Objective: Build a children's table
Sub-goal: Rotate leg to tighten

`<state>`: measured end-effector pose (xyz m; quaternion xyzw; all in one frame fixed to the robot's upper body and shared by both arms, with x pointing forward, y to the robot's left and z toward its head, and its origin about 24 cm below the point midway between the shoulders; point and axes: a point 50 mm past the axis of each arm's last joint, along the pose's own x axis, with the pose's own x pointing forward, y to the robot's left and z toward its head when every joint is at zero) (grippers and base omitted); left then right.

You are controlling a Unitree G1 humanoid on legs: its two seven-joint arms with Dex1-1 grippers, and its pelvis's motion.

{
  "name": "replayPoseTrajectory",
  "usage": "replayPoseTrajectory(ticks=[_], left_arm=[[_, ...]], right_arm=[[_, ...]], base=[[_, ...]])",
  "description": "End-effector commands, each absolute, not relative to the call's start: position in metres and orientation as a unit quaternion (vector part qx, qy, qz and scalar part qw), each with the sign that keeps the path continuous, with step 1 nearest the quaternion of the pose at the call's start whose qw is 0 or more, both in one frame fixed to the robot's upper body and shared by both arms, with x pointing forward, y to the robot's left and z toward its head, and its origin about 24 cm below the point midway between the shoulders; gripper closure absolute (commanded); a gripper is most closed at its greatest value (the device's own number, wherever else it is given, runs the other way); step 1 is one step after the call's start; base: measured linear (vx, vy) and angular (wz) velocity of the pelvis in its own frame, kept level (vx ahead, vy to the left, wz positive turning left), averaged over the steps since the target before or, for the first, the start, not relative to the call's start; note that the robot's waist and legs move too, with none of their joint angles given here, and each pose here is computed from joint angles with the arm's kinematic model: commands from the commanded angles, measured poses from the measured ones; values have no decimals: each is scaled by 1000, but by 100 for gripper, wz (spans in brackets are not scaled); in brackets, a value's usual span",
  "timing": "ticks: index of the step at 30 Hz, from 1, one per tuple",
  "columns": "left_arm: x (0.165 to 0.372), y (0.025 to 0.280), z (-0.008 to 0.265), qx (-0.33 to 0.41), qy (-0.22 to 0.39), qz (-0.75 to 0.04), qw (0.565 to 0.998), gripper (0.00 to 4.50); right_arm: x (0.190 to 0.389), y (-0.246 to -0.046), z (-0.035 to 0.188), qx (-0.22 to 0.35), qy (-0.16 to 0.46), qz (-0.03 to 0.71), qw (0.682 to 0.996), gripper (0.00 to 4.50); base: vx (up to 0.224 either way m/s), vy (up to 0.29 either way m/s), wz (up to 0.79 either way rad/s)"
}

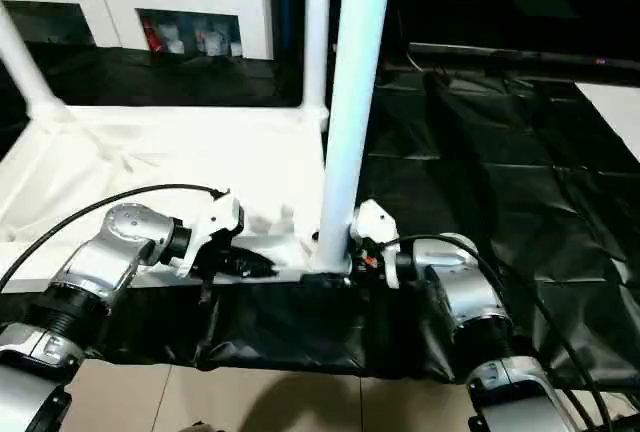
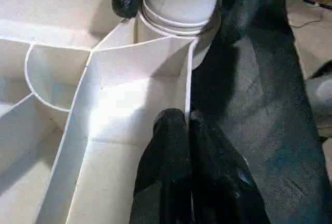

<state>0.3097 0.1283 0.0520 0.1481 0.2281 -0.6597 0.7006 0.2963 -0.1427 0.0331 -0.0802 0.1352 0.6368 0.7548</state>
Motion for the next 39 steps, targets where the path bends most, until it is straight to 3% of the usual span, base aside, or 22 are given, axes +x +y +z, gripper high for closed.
replayPoseTrajectory(ticks=[1, 2, 7, 13, 16, 18, 19, 20, 21, 23, 25, 26, 32, 37, 39], left_arm=[[313, 118, 59, 157, 211, -664, 700, 450], [314, 119, 59, 157, 211, -664, 700, 450], [315, 119, 59, 157, 208, -660, 705, 450], [318, 116, 59, 152, 199, -643, 723, 450], [322, 113, 58, 147, 194, -619, 747, 450], [326, 110, 58, 145, 189, -594, 769, 450], [326, 110, 58, 145, 189, -594, 769, 450], [329, 106, 57, 143, 185, -573, 786, 450], [329, 106, 57, 143, 185, -573, 786, 450], [332, 97, 56, 139, 181, -545, 807, 450], [333, 93, 55, 136, 180, -536, 814, 450], [334, 80, 54, 129, 176, -517, 828, 450], [330, 57, 52, 119, 165, -516, 832, 450], [327, 58, 52, 131, 159, -534, 820, 450], [328, 60, 52, 134, 160, -530, 822, 450]], right_arm=[[276, -120, 20, -71, 167, 717, 673, 117], [276, -120, 20, -71, 169, 720, 669, 142], [276, -119, 19, -72, 170, 719, 670, 179], [275, -117, 19, -67, 163, 710, 682, 194], [279, -113, 17, -59, 149, 684, 711, 200], [289, -107, 13, -64, 143, 629, 762, 202], [289, -107, 13, -64, 143, 629, 762, 203], [299, -101, 8, -64, 150, 566, 808, 203], [299, -101, 8, -64, 150, 566, 808, 204], [306, -94, 2, -54, 160, 498, 851, 217], [308, -91, 0, -45, 163, 473, 864, 227], [311, -80, -3, -19, 169, 426, 889, 237], [314, -56, -4, 2, 171, 375, 911, 248], [318, -59, 0, 4, 150, 369, 917, 248], [318, -62, 1, 7, 148, 367, 918, 194]], base=[[0, 0, 0], [0, 0, 0], [0, 0, 0], [0, 0, 0], [0, 0, 0], [0, 0, 0], [0, 0, 0], [0, 0, 0], [0, 0, 0], [0, 0, 0], [0, 0, 0], [0, 0, 0], [0, 0, 0], [0, 0, 0], [0, 0, 0]])
